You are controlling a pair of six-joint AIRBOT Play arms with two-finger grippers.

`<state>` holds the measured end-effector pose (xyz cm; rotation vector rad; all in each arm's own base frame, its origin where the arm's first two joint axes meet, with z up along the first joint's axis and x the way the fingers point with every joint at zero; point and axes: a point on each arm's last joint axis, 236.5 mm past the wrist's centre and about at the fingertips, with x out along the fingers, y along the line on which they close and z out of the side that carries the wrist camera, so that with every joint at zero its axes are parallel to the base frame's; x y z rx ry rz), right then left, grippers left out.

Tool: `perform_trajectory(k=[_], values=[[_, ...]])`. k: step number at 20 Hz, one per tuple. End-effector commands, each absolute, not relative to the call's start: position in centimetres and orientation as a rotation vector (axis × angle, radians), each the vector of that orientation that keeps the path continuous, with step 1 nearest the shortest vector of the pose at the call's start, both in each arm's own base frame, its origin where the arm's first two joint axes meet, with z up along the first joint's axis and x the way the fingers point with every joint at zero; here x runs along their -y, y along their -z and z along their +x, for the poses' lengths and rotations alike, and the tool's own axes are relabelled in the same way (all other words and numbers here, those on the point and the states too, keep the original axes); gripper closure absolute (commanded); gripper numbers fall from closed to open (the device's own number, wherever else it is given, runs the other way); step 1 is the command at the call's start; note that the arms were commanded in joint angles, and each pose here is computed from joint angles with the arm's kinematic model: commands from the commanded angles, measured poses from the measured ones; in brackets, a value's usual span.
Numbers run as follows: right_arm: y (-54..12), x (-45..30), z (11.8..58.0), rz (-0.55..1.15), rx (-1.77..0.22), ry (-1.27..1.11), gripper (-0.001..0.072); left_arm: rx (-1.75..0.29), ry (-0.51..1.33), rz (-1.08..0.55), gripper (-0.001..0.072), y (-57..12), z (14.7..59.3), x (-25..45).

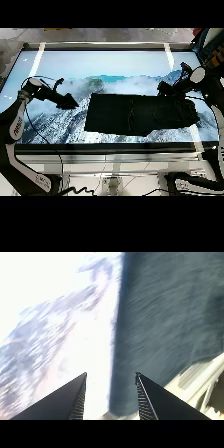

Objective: Fold the clothes and pants, and hang the long-sleeved shirts on hangers.

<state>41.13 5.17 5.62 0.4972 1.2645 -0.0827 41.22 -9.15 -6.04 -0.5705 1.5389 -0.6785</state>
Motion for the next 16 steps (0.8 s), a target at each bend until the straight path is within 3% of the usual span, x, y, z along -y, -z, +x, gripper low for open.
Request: perform_trajectory(k=[1, 6, 9, 11, 16], values=[[-5.6, -4.9, 41.5, 0.474, -1.249, 0.077, 0.04, -1.533, 0.725, -0.61, 0.0327, 7.8, 39.5, 8.3], [-5.8, -5.6, 41.5, 0.496, -1.251, 0.055, 0.04, -1.389, 0.748, -0.693, 0.0327, 8.3, 42.0, 10.1], [-5.9, -6.1, 41.5, 0.515, -1.252, 0.041, 0.0401, -1.416, 0.778, -0.706, 0.0323, 9.7, 41.6, 11.7], [-5.9, -6.1, 41.5, 0.517, -1.253, 0.04, 0.04, -1.424, 0.799, -0.716, 0.0261, 10.3, 41.5, 13.1], [-5.9, -6.1, 41.5, 0.518, -1.252, 0.039, 0.04, -1.346, 0.852, -0.759, 0.0254, 9.7, 43.0, 16.9]])
